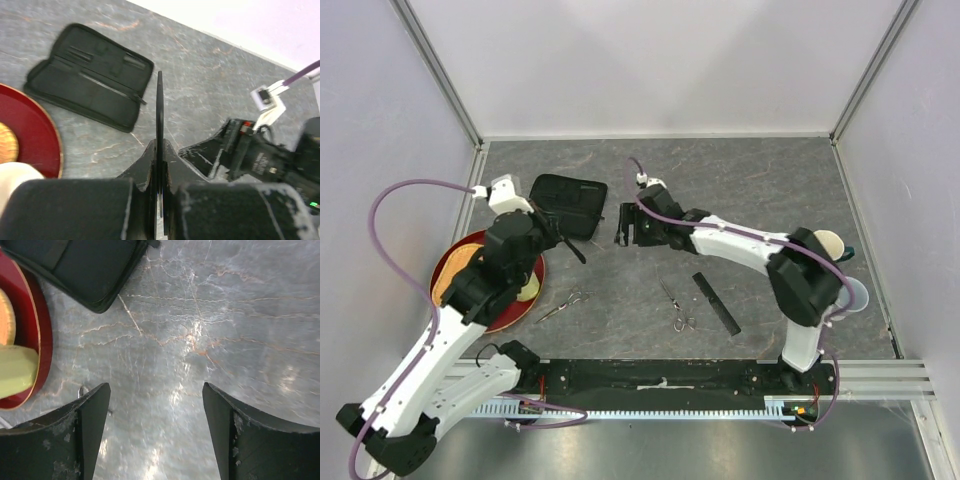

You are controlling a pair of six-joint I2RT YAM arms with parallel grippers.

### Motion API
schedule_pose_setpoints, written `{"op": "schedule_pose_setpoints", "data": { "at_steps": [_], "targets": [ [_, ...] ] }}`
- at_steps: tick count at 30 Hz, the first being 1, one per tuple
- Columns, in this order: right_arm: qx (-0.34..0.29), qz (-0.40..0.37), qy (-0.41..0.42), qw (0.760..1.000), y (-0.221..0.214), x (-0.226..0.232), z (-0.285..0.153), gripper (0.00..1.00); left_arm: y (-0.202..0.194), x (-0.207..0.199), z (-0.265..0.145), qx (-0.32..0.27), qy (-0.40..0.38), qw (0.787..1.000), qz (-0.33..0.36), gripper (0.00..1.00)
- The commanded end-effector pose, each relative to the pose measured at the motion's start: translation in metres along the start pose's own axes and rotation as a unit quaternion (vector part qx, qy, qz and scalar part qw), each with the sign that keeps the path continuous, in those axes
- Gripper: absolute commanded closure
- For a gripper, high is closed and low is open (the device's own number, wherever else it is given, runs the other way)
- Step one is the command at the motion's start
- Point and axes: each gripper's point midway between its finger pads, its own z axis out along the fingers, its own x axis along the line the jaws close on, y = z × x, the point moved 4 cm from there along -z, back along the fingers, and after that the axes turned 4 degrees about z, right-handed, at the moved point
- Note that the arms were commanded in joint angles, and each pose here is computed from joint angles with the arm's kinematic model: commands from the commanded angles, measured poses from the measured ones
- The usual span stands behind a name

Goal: Sort the hair-cutting tools

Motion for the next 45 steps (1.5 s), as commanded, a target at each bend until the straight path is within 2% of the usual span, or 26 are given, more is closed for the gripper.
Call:
{"op": "schedule_pose_setpoints", "data": {
  "at_steps": [1,2,7,10,14,22,25,28,29,31,32,33,35,37,38,39,41,42,44,45],
  "targets": [
    [-0.057,0.094,0.096,0.989,0.021,0.04,0.029,0.17,0.019,0.025,-0.019,-0.031,0.055,0.997,0.037,0.98],
    [-0.085,0.112,0.111,0.984,0.029,0.043,0.036,0.17,0.021,0.025,-0.021,-0.035,0.053,0.997,0.035,0.98],
    [-0.102,0.183,0.143,0.967,0.03,0.049,0.065,0.18,0.025,0.021,-0.027,-0.036,0.032,0.998,0.04,0.98],
    [-0.087,0.227,0.152,0.958,0.028,0.055,0.089,0.2,0.026,0.02,-0.028,-0.035,0.027,0.998,0.042,0.98],
    [-0.042,0.259,0.1,0.96,0.009,0.046,0.123,0.23,0.027,0.019,-0.032,-0.037,0.015,0.998,0.037,0.98],
    [-0.047,0.307,0.1,0.945,0.002,0.042,0.149,0.27,0.03,0.018,-0.035,-0.043,0.01,0.998,0.036,0.98],
    [-0.037,0.33,0.096,0.938,-0.004,0.04,0.164,0.33,0.031,0.018,-0.036,-0.044,0.009,0.998,0.036,0.98],
    [-0.022,0.339,0.086,0.936,-0.013,0.036,0.176,0.45,0.032,0.019,-0.037,-0.046,0.009,0.998,0.036,0.98],
    [-0.019,0.343,0.083,0.936,-0.014,0.034,0.177,0.53,0.032,0.019,-0.037,-0.047,0.009,0.998,0.035,0.98],
    [-0.023,0.342,0.068,0.937,-0.017,0.028,0.178,0.62,0.031,0.018,-0.036,-0.045,0.009,0.998,0.035,0.98],
    [-0.03,0.337,0.063,0.939,-0.013,0.026,0.175,0.72,0.031,0.018,-0.036,-0.045,0.009,0.998,0.036,0.98],
    [-0.031,0.334,0.051,0.941,-0.018,0.019,0.174,0.78,0.031,0.018,-0.036,-0.044,0.009,0.998,0.036,0.98],
    [-0.058,0.333,0.037,0.94,-0.006,0.009,0.165,0.9,0.029,0.017,-0.035,-0.04,0.008,0.998,0.036,0.98],
    [-0.069,0.329,0.018,0.942,-0.012,-0.013,0.159,0.97,0.029,0.017,-0.033,-0.038,0.007,0.999,0.037,0.98],
    [-0.088,0.335,0.021,0.938,0.005,-0.021,0.15,1.0,0.028,0.016,-0.033,-0.035,0.005,0.999,0.037,0.98],
    [-0.083,0.329,0.005,0.941,-0.004,-0.039,0.147,1.0,0.027,0.015,-0.032,-0.033,0.005,0.999,0.039,0.98],
    [-0.095,0.33,0.004,0.939,0.01,-0.057,0.131,1.0,0.026,0.014,-0.032,-0.031,0.001,0.999,0.036,0.98],
    [-0.084,0.316,-0.013,0.945,-0.002,-0.074,0.126,1.0,0.025,0.013,-0.03,-0.028,0.002,0.999,0.036,0.98],
    [-0.083,0.301,0.0,0.95,0.008,-0.083,0.107,1.0,0.023,0.01,-0.028,-0.022,-0.005,0.999,0.036,0.98],
    [-0.07,0.292,-0.009,0.954,0.0,-0.095,0.1,1.0,0.021,0.009,-0.026,-0.018,-0.006,0.999,0.037,0.98]
  ]
}}
